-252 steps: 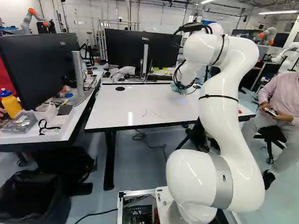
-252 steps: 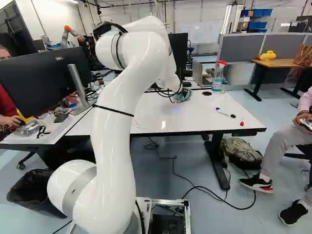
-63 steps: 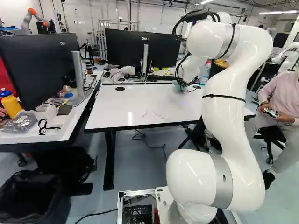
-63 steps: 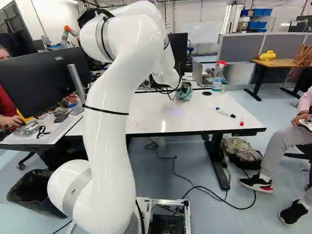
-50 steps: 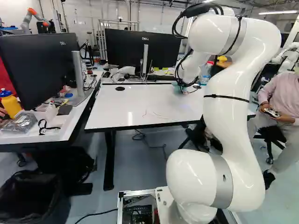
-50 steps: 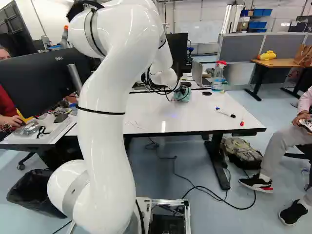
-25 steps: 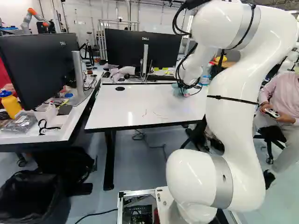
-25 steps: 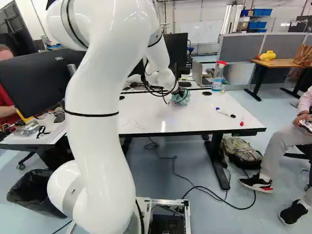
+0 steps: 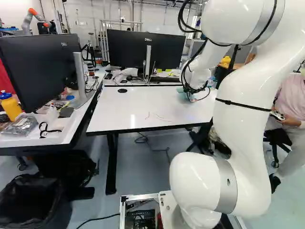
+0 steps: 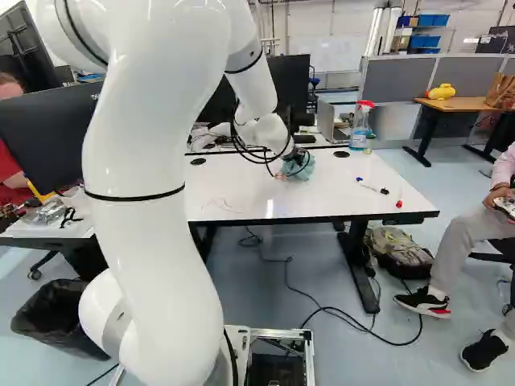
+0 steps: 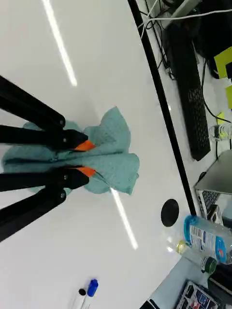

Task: Clean the table with the green towel

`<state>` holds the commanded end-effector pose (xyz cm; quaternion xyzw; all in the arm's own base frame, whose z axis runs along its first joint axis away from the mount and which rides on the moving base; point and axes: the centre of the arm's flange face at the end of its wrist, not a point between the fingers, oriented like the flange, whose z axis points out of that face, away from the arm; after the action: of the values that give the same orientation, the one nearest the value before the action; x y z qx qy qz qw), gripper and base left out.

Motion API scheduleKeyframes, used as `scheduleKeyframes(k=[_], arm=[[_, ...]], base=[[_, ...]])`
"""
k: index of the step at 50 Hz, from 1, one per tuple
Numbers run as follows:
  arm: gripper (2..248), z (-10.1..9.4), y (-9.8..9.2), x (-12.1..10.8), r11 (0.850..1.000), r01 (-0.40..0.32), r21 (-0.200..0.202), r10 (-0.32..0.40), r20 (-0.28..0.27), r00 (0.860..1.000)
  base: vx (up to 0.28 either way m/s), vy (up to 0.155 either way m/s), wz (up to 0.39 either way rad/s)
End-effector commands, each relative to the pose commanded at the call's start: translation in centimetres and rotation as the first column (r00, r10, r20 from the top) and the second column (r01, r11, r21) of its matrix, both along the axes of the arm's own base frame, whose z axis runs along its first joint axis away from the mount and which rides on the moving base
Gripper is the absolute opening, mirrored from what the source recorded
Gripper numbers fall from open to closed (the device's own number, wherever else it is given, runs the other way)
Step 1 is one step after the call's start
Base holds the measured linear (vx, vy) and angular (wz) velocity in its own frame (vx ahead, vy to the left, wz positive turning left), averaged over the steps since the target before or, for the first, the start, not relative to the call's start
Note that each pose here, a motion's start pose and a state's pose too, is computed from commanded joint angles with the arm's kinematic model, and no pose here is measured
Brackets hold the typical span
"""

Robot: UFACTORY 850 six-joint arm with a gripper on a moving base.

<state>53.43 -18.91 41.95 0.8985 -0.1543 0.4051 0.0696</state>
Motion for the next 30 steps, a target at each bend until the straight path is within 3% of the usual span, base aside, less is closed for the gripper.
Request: scheduleKeyframes(k=[30], arm=[[55,0.51,0.47,-0.68,1.0,-0.004,-0.002,0.004,0.004,1.0]], base=[[0.0,0.0,0.0]])
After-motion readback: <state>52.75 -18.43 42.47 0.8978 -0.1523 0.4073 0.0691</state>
